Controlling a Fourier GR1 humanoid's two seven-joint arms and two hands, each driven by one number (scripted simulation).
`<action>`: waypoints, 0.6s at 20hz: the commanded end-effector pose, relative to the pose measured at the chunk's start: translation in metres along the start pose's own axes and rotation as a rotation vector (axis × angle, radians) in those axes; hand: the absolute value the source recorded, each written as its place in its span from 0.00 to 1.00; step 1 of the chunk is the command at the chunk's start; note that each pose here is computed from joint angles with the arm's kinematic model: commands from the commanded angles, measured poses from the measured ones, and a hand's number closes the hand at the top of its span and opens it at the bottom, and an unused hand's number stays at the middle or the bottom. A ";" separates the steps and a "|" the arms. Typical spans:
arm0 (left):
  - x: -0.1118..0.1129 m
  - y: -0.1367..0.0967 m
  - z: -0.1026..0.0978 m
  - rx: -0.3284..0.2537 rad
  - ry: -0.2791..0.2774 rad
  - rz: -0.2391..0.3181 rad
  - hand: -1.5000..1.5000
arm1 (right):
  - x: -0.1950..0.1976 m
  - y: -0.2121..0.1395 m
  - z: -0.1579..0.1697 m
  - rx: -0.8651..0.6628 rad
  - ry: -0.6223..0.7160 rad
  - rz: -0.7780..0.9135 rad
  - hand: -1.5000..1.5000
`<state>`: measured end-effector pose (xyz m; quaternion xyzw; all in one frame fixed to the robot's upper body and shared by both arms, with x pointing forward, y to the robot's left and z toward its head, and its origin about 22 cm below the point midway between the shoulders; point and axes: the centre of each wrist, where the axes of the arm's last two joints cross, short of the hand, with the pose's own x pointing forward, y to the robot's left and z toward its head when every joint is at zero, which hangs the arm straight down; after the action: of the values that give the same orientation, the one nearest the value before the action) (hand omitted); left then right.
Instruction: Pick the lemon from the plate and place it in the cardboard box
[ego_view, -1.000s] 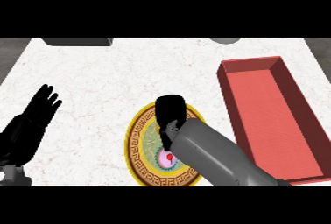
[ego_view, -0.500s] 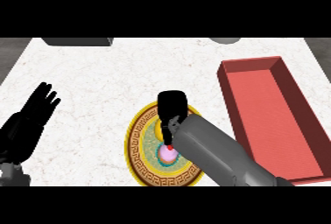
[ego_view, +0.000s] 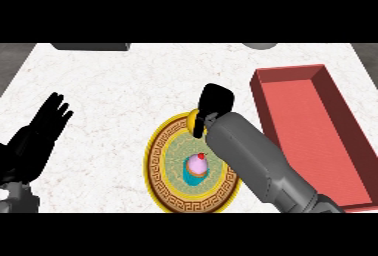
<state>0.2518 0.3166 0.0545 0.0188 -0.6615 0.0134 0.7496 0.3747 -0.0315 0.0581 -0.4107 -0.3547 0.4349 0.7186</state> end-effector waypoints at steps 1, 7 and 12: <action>0.005 -0.007 0.002 0.003 -0.003 0.011 0.50 | 0.008 -0.001 0.002 -0.113 0.100 -0.026 1.00; -0.002 0.009 0.000 0.020 0.003 0.004 0.50 | 0.040 -0.045 0.027 -0.267 0.024 -0.041 1.00; -0.006 0.005 0.000 0.018 0.020 0.003 0.50 | 0.079 -0.102 0.076 -0.496 -0.042 -0.091 1.00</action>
<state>0.2498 0.3172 0.0515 0.0225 -0.6587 0.0189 0.7518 0.3819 0.0085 0.1419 -0.5013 -0.4653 0.3828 0.6211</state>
